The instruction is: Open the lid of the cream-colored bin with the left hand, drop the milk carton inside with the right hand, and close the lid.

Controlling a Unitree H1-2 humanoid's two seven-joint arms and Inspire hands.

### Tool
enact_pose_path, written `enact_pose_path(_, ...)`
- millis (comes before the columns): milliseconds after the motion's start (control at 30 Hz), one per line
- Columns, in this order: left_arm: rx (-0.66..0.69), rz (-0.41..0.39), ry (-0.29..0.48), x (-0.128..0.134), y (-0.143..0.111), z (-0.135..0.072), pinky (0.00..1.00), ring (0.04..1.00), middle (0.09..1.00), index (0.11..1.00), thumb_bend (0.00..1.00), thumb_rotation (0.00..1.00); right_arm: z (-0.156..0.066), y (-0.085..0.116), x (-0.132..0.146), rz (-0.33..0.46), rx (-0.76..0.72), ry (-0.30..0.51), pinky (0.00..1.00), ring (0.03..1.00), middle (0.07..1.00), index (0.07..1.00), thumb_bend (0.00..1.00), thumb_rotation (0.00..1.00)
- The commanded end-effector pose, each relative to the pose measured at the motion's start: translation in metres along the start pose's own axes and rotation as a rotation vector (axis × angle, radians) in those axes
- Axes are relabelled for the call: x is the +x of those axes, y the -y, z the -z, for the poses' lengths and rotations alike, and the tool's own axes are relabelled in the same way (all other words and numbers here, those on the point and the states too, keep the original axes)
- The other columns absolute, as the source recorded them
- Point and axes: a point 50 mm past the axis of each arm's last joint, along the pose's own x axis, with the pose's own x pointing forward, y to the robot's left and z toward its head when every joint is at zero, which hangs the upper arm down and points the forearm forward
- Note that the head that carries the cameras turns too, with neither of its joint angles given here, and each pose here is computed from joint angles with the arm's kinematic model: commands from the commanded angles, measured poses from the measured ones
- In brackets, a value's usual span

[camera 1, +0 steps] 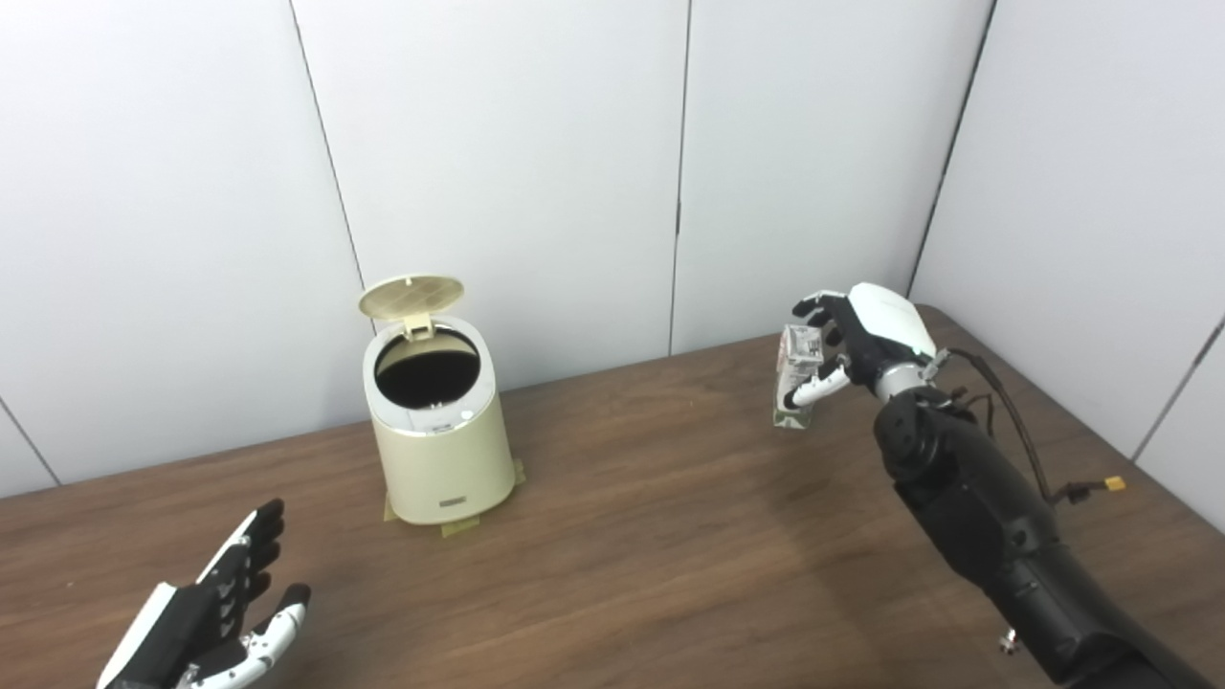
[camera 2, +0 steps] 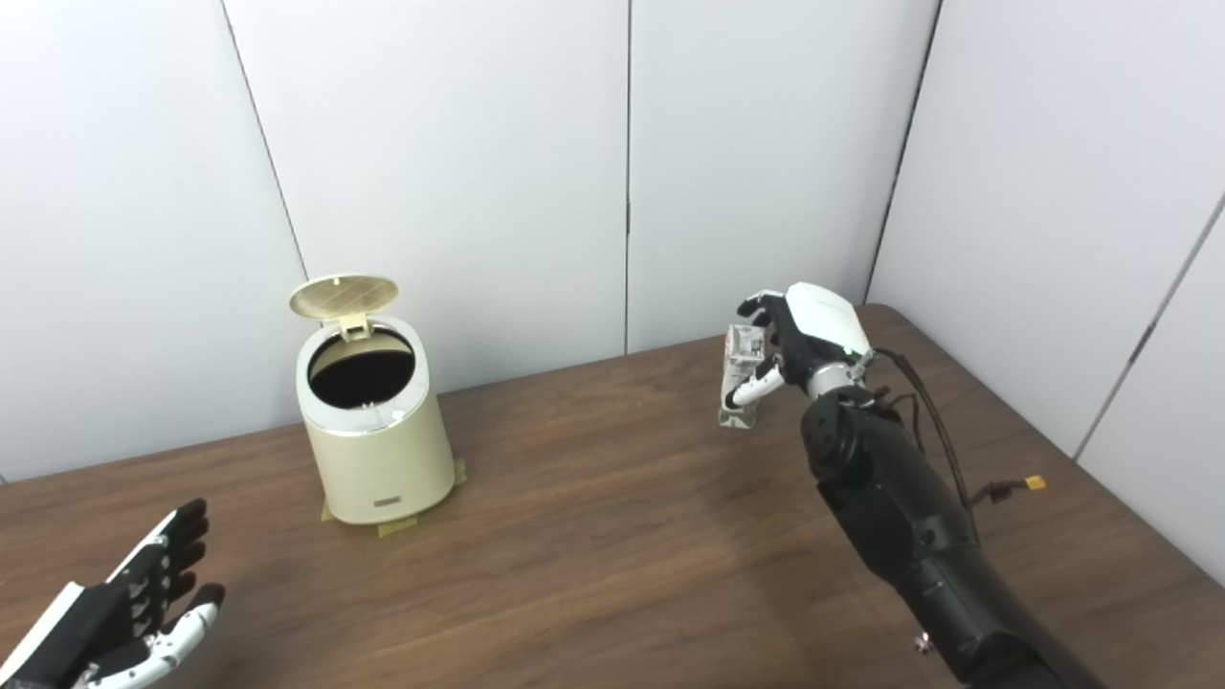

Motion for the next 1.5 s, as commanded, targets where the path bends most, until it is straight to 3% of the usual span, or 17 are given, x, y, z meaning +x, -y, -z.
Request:
enact_pose_path(0,0.055,-0.021,0.067,0.003,-0.01,-0.02,1.0,1.0,1.0,1.0,0.16,0.0,-0.01,0.028,0.01,0.094,0.011,0.068,0.54,0.631,0.693,0.716,0.85,0.02)
enact_pose_path(500,0.061,-0.024,0.062,0.002,-0.012,-0.018,1.0,1.0,1.0,1.0,0.18,0.0,-0.006,0.022,0.013,0.079,0.001,0.073,0.57,0.631,0.674,0.67,0.84,0.07)
enact_pose_path(833,0.05,-0.029,0.064,0.003,-0.013,-0.019,1.0,1.0,1.0,1.0,0.18,0.0,-0.005,0.019,0.013,0.111,-0.024,0.083,0.58,0.566,0.592,0.612,0.83,0.01)
enact_pose_path(867,0.047,-0.028,0.064,0.003,-0.013,-0.019,1.0,1.0,1.0,1.0,0.19,0.0,-0.005,0.019,0.013,0.116,-0.023,0.084,0.58,0.55,0.576,0.541,0.65,0.08)
enact_pose_path(967,0.046,-0.029,0.064,0.004,-0.014,-0.019,1.0,1.0,1.0,1.0,0.19,0.0,-0.004,0.019,0.011,0.145,-0.024,0.104,0.52,0.465,0.498,0.508,0.54,0.01)
enact_pose_path(1133,0.032,-0.03,0.065,0.004,-0.013,-0.019,1.0,1.0,1.0,1.0,0.18,0.0,-0.002,0.016,0.009,0.211,-0.043,0.157,0.39,0.395,0.495,0.509,0.52,0.0)
enact_pose_path(1467,0.042,-0.036,0.07,0.004,-0.013,-0.02,1.0,1.0,1.0,1.0,0.19,0.0,-0.001,0.013,0.008,0.227,-0.049,0.171,0.4,0.396,0.517,0.499,0.52,0.0)
